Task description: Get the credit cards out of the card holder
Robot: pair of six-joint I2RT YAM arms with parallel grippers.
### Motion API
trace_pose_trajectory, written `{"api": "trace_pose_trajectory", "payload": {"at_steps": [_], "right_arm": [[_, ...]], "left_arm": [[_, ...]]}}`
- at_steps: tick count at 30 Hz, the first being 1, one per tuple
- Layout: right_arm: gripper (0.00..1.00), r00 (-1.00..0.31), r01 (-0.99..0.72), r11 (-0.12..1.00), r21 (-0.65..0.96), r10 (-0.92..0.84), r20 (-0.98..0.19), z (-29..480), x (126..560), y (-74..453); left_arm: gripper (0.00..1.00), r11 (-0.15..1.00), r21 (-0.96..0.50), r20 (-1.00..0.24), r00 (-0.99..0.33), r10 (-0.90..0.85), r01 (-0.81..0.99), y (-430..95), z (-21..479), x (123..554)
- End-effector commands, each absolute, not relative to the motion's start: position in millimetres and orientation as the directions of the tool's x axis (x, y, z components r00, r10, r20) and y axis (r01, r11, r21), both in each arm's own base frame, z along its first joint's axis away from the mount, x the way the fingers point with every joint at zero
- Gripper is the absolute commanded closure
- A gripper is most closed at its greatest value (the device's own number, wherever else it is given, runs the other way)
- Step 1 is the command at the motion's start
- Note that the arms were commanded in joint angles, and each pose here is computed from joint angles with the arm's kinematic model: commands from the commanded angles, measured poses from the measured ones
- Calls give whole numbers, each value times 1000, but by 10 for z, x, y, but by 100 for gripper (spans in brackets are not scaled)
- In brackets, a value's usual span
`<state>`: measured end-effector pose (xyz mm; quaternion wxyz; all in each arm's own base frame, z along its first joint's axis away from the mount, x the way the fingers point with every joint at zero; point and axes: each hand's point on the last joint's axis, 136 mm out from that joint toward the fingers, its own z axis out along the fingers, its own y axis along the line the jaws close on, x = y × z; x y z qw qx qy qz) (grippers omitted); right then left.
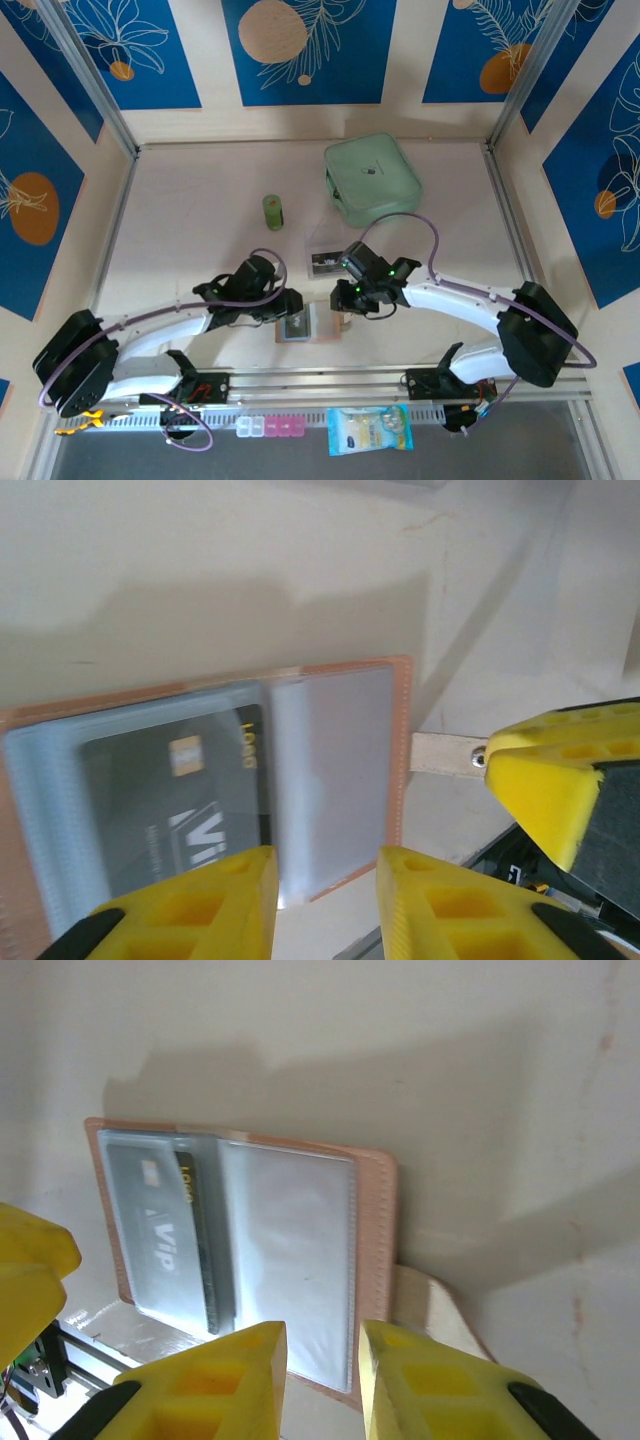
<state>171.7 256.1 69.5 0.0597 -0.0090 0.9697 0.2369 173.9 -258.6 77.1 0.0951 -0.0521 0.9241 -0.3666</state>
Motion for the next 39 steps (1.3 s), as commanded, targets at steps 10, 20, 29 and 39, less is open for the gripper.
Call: {"api": "trace_pose_trajectory", "payload": {"at_steps": [10, 20, 29, 39], "right_arm": [[73, -993, -118, 858, 500, -98, -66, 586, 1630, 3162], [73, -992, -116, 835, 537, -118, -31, 475, 1615, 3391], [74, -992, -116, 828, 548, -126, -19, 430, 1604, 3434], [75, -991, -107, 833, 542, -130, 4, 342, 1579, 3442]], "left_arm": [[85, 748, -659, -95, -977, -193, -83, -2295, 516, 1624], [91, 775, -626, -59, -985, -160, -88, -2301, 345, 1593], [91, 810, -578, -37, -988, -149, -100, -2229, 199, 1550], [91, 819, -565, -36, -988, -152, -105, -2201, 175, 1542]]}}
